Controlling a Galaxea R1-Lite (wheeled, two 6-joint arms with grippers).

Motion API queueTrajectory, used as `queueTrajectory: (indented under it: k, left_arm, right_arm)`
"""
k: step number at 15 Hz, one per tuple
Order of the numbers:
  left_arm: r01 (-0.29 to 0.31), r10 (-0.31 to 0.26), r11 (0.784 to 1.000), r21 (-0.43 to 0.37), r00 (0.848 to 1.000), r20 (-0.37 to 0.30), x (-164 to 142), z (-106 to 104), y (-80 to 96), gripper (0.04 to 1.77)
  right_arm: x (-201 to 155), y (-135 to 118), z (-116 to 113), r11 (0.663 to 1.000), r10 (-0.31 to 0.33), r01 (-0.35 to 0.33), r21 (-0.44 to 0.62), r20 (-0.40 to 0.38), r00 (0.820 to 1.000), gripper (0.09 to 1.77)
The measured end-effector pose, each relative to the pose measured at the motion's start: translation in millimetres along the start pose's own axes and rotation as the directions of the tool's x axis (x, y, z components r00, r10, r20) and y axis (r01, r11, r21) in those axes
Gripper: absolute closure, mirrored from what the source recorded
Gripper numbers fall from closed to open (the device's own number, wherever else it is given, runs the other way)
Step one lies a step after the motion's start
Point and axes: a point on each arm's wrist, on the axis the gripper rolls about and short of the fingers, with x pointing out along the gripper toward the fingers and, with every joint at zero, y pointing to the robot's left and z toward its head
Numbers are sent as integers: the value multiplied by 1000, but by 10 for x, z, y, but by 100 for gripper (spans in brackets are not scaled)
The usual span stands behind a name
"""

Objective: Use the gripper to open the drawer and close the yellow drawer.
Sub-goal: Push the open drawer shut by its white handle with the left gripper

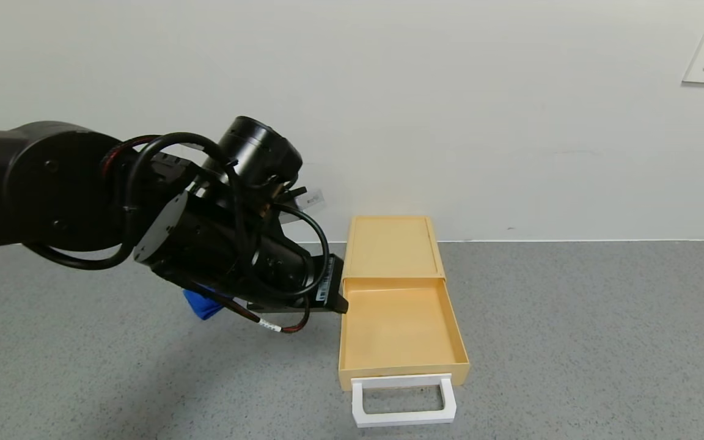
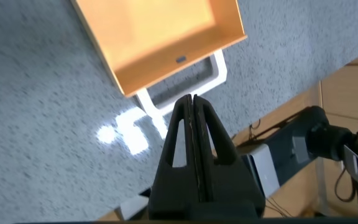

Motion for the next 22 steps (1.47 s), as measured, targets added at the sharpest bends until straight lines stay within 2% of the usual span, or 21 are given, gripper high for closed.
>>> queueTrajectory:
  k: [2,5,8,10,18,22]
  left_arm:
    - [16,-19,999,39,996,82,-46,20,173,170]
    - [30,-44,997,72,981,191,-132,34,443,170]
    - [40,-50,998,52,974,220,-199,14,592,170]
    - [38,-48,998,48,971,235,-221,19,623,170]
    - [24,-30,999,29,974,225,-186,26,623,170]
    - [-18,30,998,-54,974,223,-116,14,503,170]
  right_arm:
    - [0,0,0,1000,0,0,0,0,1000,15]
    - [0,0,0,1000,0,0,0,0,1000,15]
    - [0,0,0,1000,0,0,0,0,1000,15]
    - [0,0,0,1000,0,0,0,0,1000,15]
    - [0,0,0,1000,0,0,0,0,1000,15]
    - [0,0,0,1000,0,0,0,0,1000,15]
